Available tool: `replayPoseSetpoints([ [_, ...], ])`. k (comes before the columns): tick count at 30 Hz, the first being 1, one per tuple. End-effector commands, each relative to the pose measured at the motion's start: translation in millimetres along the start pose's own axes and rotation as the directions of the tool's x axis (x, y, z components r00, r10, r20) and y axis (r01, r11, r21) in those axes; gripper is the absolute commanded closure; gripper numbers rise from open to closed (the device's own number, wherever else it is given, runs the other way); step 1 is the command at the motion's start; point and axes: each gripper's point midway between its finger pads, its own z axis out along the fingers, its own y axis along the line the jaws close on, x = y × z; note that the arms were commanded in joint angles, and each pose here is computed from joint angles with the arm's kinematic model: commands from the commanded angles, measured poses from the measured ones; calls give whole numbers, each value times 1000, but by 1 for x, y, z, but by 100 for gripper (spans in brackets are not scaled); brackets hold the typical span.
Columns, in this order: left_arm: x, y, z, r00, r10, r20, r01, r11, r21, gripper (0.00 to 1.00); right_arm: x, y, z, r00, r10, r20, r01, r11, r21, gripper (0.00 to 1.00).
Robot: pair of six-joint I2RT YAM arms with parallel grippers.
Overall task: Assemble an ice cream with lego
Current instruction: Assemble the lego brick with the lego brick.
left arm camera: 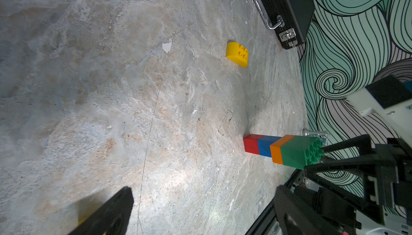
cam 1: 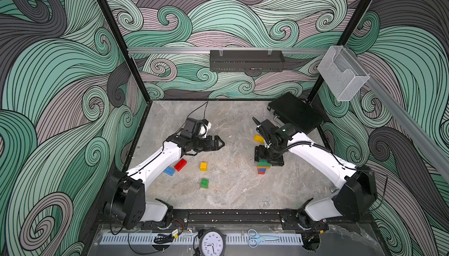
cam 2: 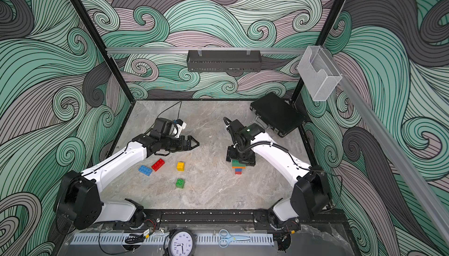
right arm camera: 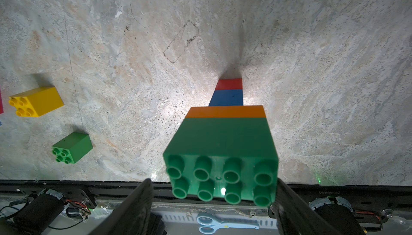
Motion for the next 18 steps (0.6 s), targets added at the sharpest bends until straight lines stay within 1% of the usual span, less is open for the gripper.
replayPoseSetpoints([
  [1, -2, -6, -8, 999, 27, 17, -27, 1000, 4, 2, 5, -13, -1, 1000, 27, -2, -27, 998, 48, 17],
  [7, -2, -7, -9, 999, 27, 17, -27, 1000, 4, 2, 6, -22, -6, 1000, 22, 4, -22, 996, 88, 17],
  [12, -3, -6, -9, 999, 27, 20, -27, 1000, 2, 2, 5, -29, -16, 1000, 3, 17, -5, 992, 124, 15],
  [15, -3, -6, -9, 999, 28, 20, -28, 1000, 3, 2, -2, -28, -31, 998, -41, 56, 34, 992, 123, 14],
  [18, -3, -6, -9, 999, 29, 20, -29, 1000, 2, 1, -13, -22, -44, 988, -129, 87, 117, 985, 127, 13],
])
